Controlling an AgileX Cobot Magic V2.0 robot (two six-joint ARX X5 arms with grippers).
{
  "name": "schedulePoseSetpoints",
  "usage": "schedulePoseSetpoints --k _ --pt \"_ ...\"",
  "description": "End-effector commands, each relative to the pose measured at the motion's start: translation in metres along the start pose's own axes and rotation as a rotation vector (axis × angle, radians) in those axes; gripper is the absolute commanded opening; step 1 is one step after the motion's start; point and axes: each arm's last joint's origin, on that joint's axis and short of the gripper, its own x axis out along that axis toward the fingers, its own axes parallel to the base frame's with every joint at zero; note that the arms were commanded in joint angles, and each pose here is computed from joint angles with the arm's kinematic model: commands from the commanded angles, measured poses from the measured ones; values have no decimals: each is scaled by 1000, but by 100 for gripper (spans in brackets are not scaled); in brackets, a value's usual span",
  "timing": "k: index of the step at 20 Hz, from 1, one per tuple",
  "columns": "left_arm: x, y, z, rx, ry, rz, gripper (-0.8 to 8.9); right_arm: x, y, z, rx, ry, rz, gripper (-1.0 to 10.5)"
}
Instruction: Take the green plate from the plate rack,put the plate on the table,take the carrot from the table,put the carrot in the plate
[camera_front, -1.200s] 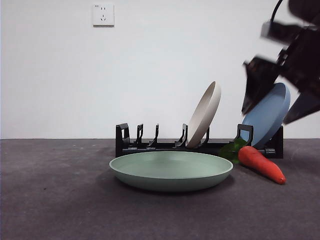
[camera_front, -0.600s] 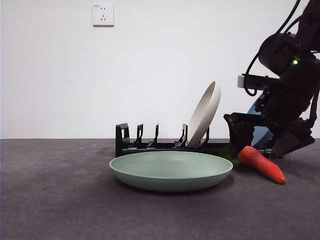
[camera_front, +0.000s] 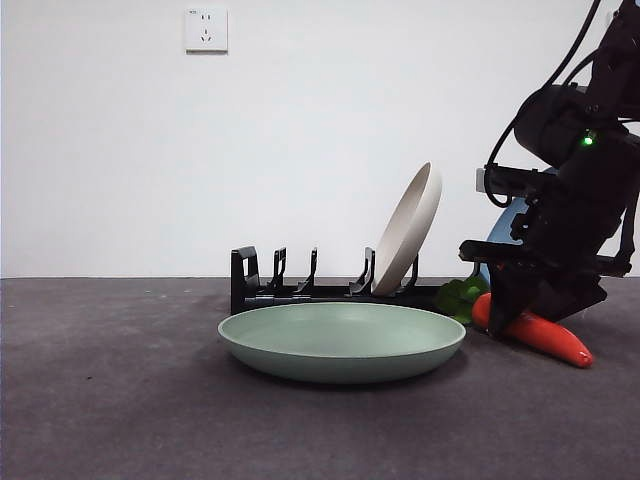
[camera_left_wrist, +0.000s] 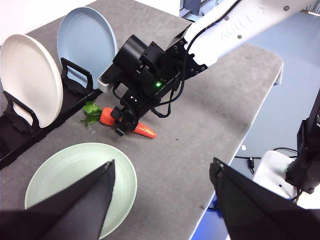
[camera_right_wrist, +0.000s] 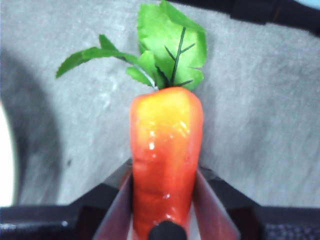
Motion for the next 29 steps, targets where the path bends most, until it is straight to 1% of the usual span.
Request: schedulePoseSetpoints --k 1,4,5,6,7,8,9,10,12,14,15,17,19,20,21,22,24,25,29 --pt "0 -1 1 -8 -5 -1 323 -23 12 8 -19 -51 18 -17" --pt "0 -1 1 -8 -5 0 323 -65 46 22 -68 -185 82 -17" --pt "0 -1 1 -8 -5 0 323 -73 64 25 -90 -236 120 -17" --pt "0 -1 1 -8 -5 -1 323 -74 76 26 -85 -265 152 -17" --pt "0 -1 1 -8 -5 -1 323 -72 90 27 -81 -291 186 -17" --pt "0 -1 1 -8 -5 -1 323 -65 104 27 -99 -305 215 -17" --pt "0 -1 0 -8 -4 -1 323 -56 117 24 -123 -302 218 -17" --pt "0 -1 0 -8 -4 -1 323 -46 127 19 -141 -290 201 -17" --pt "0 -1 0 -8 -2 -1 323 -26 139 11 -169 -249 200 -17" --pt "0 -1 -1 -6 7 -1 323 -7 145 2 -197 -213 195 -17" --pt "0 -1 -2 -4 16 0 323 0 147 -1 -204 -195 178 -16" --pt "0 0 -3 -3 30 3 323 12 146 -7 -208 -157 171 -16" --pt "0 0 -3 -3 36 3 323 15 146 -9 -209 -145 170 -9" --pt "0 0 -4 -2 38 4 323 15 146 -9 -209 -146 172 20" --pt "0 0 -4 -2 40 5 323 15 147 -9 -209 -146 173 89" --pt "0 0 -4 -2 42 4 323 15 146 -10 -209 -143 173 201" --pt "0 0 -5 -5 47 5 323 15 146 -10 -209 -138 172 489" --pt "0 0 -5 -14 51 6 323 15 146 -10 -208 -138 172 574" --pt "0 0 -5 -20 56 8 323 14 146 -9 -208 -140 173 568"
